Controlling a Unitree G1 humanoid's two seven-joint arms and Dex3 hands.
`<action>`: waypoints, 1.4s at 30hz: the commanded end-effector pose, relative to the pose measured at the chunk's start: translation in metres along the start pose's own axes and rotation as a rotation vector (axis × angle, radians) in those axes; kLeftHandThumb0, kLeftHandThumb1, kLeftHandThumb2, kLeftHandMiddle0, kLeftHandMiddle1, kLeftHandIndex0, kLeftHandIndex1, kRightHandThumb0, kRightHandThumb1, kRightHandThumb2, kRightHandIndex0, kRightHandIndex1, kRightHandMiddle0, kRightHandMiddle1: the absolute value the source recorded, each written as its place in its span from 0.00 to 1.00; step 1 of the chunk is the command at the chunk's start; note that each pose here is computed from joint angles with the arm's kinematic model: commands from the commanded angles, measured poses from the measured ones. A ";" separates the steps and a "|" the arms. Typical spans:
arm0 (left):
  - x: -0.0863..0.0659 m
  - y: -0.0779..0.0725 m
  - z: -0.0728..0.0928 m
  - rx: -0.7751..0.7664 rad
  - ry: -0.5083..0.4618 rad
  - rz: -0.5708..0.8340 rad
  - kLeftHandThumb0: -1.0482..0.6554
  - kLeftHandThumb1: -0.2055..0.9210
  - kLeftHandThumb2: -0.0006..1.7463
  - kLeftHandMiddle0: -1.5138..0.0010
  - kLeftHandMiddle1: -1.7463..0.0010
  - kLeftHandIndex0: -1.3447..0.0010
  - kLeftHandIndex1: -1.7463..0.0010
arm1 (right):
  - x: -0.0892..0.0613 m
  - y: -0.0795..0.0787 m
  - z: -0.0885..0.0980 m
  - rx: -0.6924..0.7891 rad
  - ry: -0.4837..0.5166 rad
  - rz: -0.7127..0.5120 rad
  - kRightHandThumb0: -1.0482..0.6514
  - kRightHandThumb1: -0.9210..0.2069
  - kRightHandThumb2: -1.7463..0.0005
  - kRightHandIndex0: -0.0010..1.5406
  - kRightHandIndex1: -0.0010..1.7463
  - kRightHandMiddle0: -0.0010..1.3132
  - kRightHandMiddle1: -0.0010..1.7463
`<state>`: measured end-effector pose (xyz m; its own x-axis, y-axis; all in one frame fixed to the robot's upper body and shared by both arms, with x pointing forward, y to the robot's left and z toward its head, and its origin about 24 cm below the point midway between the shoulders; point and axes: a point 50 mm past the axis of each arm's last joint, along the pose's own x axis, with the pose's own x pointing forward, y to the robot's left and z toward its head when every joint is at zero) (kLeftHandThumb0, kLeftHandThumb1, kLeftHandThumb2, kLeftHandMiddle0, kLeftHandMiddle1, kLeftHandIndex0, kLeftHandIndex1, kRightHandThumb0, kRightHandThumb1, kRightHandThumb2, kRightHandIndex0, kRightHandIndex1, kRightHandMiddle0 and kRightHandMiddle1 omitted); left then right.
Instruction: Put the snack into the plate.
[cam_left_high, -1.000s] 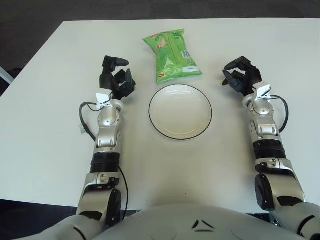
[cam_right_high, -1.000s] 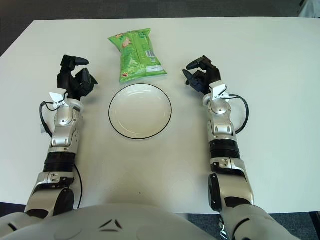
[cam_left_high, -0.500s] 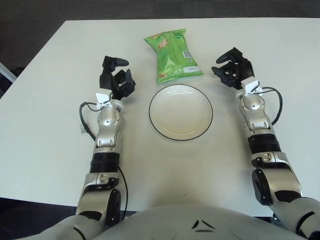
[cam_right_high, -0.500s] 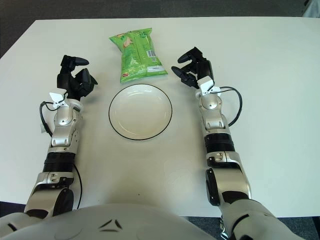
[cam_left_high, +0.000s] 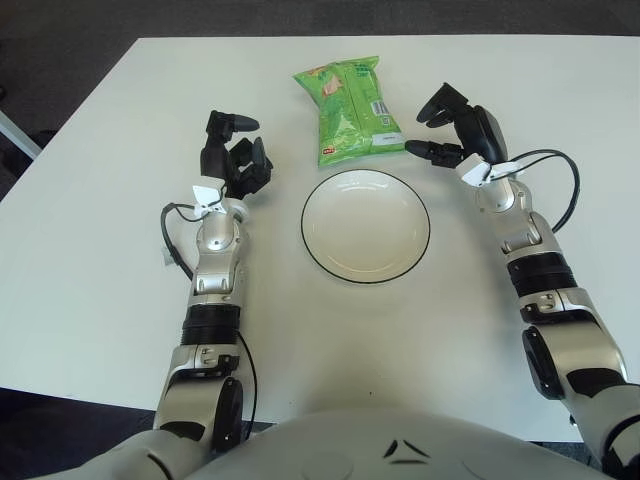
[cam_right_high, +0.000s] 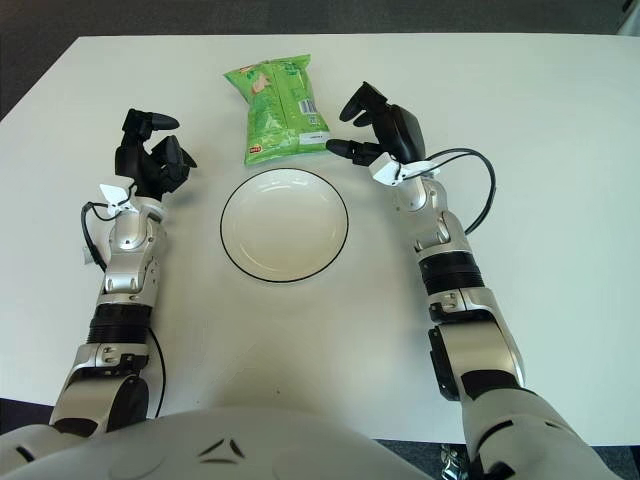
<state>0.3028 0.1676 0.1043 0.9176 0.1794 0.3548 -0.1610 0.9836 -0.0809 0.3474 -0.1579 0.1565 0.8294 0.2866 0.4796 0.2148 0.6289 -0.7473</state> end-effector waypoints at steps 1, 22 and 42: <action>-0.041 0.015 -0.047 0.028 0.220 0.047 0.39 0.78 0.49 0.45 0.00 0.74 0.00 | 0.011 -0.006 0.012 -0.084 -0.095 -0.006 0.41 0.00 0.78 0.41 0.10 0.25 0.91; -0.042 0.015 -0.048 0.028 0.224 0.044 0.39 0.78 0.49 0.46 0.00 0.73 0.00 | 0.054 -0.001 0.048 -0.190 -0.315 -0.014 0.33 0.00 0.81 0.46 0.04 0.36 0.26; -0.043 0.013 -0.047 0.030 0.221 0.040 0.39 0.78 0.49 0.46 0.00 0.74 0.00 | 0.085 0.012 0.081 -0.191 -0.387 0.114 0.30 0.00 0.73 0.48 0.07 0.41 0.26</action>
<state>0.3027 0.1670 0.1044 0.9180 0.1753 0.3558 -0.1578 0.9844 -0.0779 0.3783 -0.0819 0.2220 0.6274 0.5854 0.5134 0.2856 0.4403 -0.8512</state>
